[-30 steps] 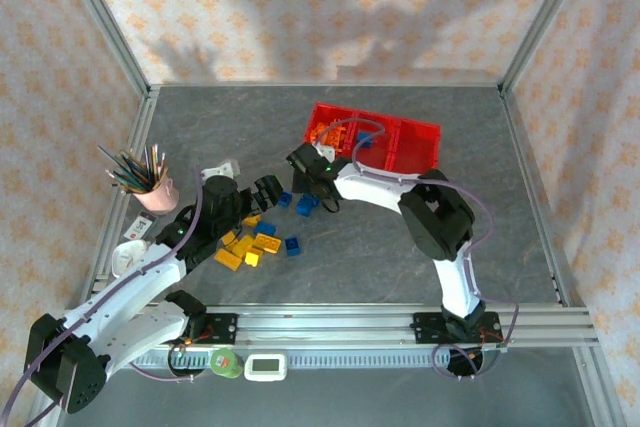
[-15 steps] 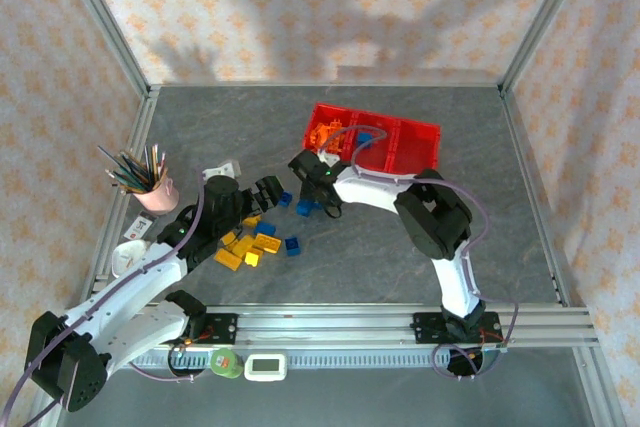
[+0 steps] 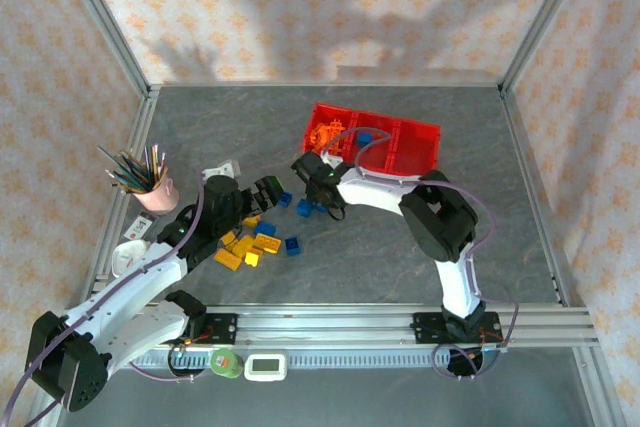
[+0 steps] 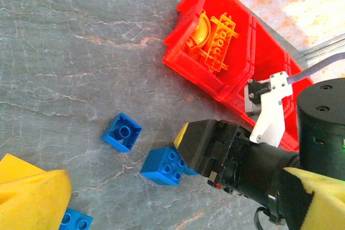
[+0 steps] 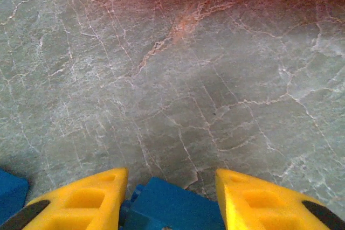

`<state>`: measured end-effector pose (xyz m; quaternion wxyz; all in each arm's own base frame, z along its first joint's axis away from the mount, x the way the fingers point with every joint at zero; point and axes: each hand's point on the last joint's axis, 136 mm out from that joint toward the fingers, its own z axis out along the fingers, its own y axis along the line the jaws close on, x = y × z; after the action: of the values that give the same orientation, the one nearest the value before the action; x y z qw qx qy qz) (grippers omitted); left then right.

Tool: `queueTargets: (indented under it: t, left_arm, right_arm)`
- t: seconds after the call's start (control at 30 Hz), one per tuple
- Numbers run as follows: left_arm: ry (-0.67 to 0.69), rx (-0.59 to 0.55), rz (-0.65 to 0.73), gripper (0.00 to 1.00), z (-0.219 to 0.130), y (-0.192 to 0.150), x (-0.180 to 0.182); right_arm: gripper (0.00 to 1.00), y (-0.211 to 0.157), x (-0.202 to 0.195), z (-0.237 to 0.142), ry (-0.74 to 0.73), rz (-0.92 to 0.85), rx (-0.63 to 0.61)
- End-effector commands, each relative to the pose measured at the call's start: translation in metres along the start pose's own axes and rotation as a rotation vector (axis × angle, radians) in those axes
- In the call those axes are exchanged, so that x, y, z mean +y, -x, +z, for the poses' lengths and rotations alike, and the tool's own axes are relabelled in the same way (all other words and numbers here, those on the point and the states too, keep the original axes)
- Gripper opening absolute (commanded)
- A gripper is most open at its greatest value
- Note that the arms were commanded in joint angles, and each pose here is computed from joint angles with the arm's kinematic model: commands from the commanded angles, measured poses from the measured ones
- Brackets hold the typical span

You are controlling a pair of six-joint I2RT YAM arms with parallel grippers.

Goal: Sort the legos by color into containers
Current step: Pick up the lego from the center of the table.

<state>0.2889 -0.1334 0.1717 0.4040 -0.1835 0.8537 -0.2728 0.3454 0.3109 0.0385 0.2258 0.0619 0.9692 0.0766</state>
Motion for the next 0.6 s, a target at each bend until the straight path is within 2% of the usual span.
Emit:
queueTargets:
  t: [0.0,0.23,0.4,0.57]
  left_arm:
    - [-0.005,-0.012,0.001,0.99,-0.003,0.006,-0.003]
    - [-0.039,0.026,0.006,0.99,0.0,0.003,-0.015]
    - [-0.064,0.043,0.028,0.99,0.004,0.0,-0.027]
    - [-0.105,0.069,0.039,0.99,0.016,-0.008,-0.048]
  right_arm:
    - [0.34,0.017,0.002,-0.031,0.026,0.001,-0.063]
    - [0.34,0.044,-0.013,-0.064,0.05,0.028,-0.131]
    - [0.34,0.08,-0.044,-0.088,0.02,0.052,-0.201]
    - [0.35,0.122,-0.079,-0.092,-0.027,0.067,-0.253]
